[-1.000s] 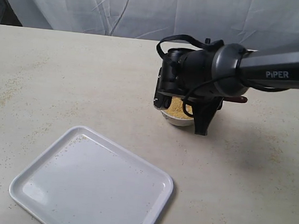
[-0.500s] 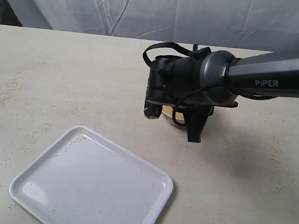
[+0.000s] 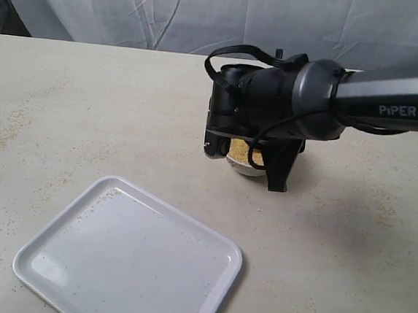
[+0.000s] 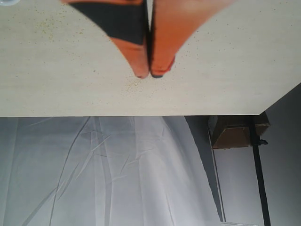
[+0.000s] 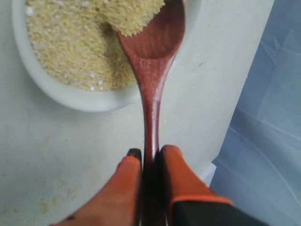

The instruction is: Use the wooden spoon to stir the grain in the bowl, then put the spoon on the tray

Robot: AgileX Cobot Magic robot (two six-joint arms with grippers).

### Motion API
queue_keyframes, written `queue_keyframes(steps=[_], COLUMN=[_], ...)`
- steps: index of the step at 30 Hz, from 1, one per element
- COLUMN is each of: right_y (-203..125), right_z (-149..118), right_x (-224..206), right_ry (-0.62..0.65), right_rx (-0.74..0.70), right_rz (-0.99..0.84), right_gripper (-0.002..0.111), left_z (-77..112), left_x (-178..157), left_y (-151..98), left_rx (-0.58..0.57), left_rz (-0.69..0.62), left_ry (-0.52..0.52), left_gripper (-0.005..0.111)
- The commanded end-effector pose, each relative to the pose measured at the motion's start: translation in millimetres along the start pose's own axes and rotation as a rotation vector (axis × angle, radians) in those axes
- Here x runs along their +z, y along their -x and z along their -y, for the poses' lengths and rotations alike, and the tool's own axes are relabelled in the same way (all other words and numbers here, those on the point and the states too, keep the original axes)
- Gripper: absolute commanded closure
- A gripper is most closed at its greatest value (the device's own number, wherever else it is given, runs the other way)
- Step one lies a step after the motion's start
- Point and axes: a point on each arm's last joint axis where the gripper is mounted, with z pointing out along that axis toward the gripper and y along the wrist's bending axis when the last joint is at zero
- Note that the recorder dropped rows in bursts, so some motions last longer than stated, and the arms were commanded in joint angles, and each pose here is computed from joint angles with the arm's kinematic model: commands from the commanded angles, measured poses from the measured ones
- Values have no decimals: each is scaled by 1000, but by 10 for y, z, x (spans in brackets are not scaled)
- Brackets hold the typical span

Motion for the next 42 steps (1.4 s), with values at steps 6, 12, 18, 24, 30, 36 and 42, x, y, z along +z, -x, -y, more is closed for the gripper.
queue_keyframes(steps=[6, 12, 18, 24, 30, 36, 42], right_y=[-185, -227, -195, -92, -36, -23, -127], right_z=[142, 178, 184, 148, 73, 77, 108], right_x=[-197, -246, -301, -347, -221, -186, -2], right_ry=[-31, -42, -94, -168, -165, -158, -43], right_rx=[12, 4, -38, -109, -154, -105, 19], right_rz=[-18, -14, -15, -24, -99, -76, -67], right_gripper=[108, 108, 108, 108, 108, 108, 108], left_z=[3, 3, 3, 3, 3, 3, 3], left_x=[-1, -1, -1, -1, -1, -1, -1], left_y=[-15, -15, -15, -15, -15, -15, -15], left_rx=[-5, -7, -7, -7, -7, -5, -5], left_rz=[-1, -1, -1, -1, -1, -1, -1], left_ry=[-5, -5, -5, -5, -5, -5, -5], left_gripper=[106, 106, 106, 106, 106, 106, 106])
